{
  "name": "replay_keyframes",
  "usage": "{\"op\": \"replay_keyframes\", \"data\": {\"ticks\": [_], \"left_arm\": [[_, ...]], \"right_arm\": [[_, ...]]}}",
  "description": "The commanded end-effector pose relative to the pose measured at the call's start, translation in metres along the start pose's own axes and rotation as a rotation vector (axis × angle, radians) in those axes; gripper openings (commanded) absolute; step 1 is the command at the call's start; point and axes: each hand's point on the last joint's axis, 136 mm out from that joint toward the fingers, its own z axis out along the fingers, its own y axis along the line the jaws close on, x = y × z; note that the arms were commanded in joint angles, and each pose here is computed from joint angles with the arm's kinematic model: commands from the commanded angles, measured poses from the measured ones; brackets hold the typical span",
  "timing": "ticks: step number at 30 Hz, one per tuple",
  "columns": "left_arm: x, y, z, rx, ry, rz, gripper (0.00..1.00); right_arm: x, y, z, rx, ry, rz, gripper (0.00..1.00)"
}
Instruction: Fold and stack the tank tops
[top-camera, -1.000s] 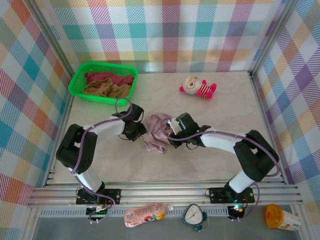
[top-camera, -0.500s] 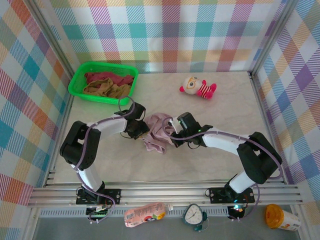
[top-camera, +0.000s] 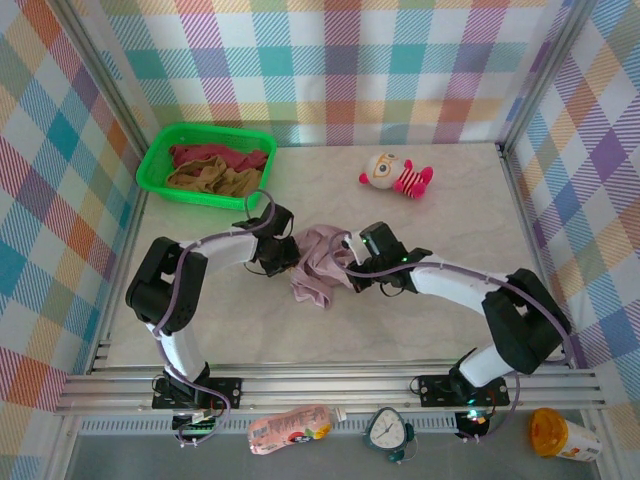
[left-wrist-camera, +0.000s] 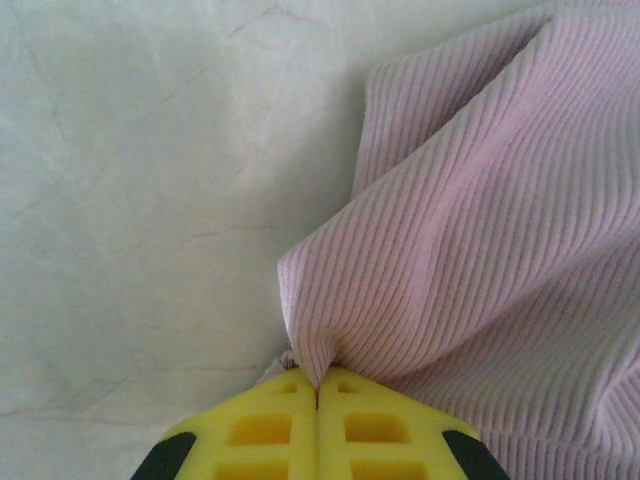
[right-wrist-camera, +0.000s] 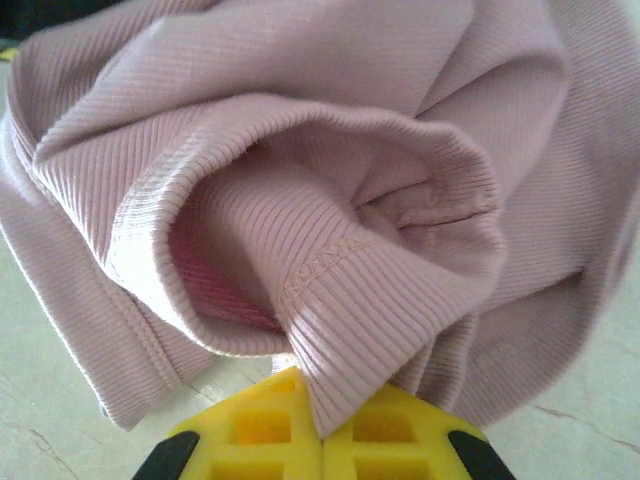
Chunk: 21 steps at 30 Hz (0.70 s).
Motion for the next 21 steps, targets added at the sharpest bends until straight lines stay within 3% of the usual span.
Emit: {"op": "replay_keyframes", "data": {"ticks": [1,9,21], "left_arm": [[-0.008,0.006,-0.033,-0.08,-0.022,0.069,0.0],[-0.046,-0.017,-0.159,-0.109,-0.267,0.174,0.0],[-0.059,-0.044,-0.317,0.008,-0.55,0.242,0.0]], "right_arm": [[-0.022,-0.015,-0.026,0.07,-0.062,-0.019,0.02],[-0.078,-0.048,-0.129,0.189,-0.309,-0.041,0.01],[-0.161,-0.022,-0.297,0.3,-0.692,-0.288,0.01]]}}
